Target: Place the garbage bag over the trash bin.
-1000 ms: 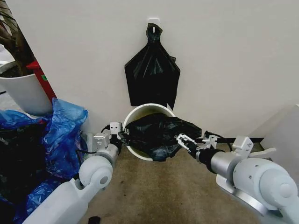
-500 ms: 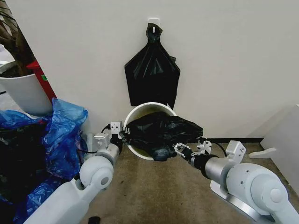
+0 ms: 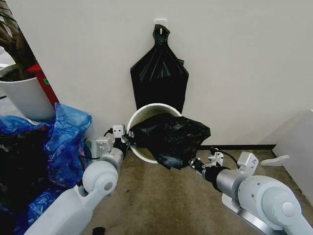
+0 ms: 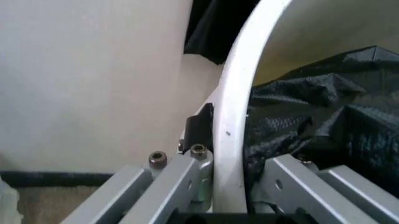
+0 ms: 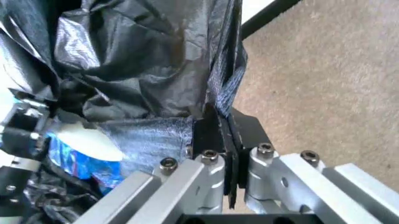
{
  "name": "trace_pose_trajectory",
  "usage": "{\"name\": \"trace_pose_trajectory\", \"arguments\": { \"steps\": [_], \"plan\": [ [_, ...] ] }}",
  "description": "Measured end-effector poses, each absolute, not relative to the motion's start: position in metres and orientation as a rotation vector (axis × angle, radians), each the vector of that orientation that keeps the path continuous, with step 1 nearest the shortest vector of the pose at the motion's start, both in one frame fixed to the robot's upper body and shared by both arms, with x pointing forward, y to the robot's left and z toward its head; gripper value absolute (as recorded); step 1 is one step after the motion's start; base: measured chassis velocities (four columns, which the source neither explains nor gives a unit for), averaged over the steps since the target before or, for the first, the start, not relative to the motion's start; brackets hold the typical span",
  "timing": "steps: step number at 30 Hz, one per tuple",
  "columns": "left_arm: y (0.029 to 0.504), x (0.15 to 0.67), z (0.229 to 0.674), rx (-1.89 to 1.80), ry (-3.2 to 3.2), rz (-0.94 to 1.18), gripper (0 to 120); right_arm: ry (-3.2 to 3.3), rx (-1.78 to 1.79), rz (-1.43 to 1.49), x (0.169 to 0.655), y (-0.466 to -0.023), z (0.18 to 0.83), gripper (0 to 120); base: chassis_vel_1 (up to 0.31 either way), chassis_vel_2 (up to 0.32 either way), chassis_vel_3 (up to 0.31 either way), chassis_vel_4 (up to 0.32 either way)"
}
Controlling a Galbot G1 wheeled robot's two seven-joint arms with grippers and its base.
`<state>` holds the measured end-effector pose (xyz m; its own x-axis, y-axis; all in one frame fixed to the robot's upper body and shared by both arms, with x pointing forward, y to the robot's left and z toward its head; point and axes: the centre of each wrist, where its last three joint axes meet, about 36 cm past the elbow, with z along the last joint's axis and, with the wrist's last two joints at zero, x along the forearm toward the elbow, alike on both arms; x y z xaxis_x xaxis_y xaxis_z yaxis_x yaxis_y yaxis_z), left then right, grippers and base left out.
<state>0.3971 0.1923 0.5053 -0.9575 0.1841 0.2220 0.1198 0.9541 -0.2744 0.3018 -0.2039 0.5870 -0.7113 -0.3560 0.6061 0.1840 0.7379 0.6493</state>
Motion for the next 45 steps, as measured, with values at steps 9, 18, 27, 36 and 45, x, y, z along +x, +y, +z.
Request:
{"name": "trace_pose_trajectory", "arguments": {
  "steps": [9, 18, 27, 36, 45],
  "plan": [
    [0.194, 0.394, 0.516, -0.18, -2.756, 0.5, 1, -2.339, 0.19, -0.721, 0.287, -0.203, 0.564, 0, 0.0, 0.0, 0.0, 0.0],
    [0.196, 0.399, 0.523, -0.129, -2.689, 0.589, 1, -2.247, 0.225, -0.739, 0.276, -0.196, 0.551, 0, 0.0, 0.0, 0.0, 0.0],
    [0.194, 0.393, 0.535, -0.153, -2.62, 0.654, 1, -2.245, 0.22, -0.721, 0.276, -0.194, 0.546, 0, 0.0, 0.0, 0.0, 0.0],
    [0.197, 0.389, 0.548, -0.181, -2.56, 0.688, 1, -2.312, 0.205, -0.613, 0.285, -0.194, 0.523, 0, 0.0, 0.0, 0.0, 0.0],
    [0.195, 0.383, 0.556, -0.213, -2.494, 0.74, 1, -2.43, 0.18, -0.456, 0.298, -0.2, 0.494, 0, 0.0, 0.0, 0.0, 0.0]
  ]
}}
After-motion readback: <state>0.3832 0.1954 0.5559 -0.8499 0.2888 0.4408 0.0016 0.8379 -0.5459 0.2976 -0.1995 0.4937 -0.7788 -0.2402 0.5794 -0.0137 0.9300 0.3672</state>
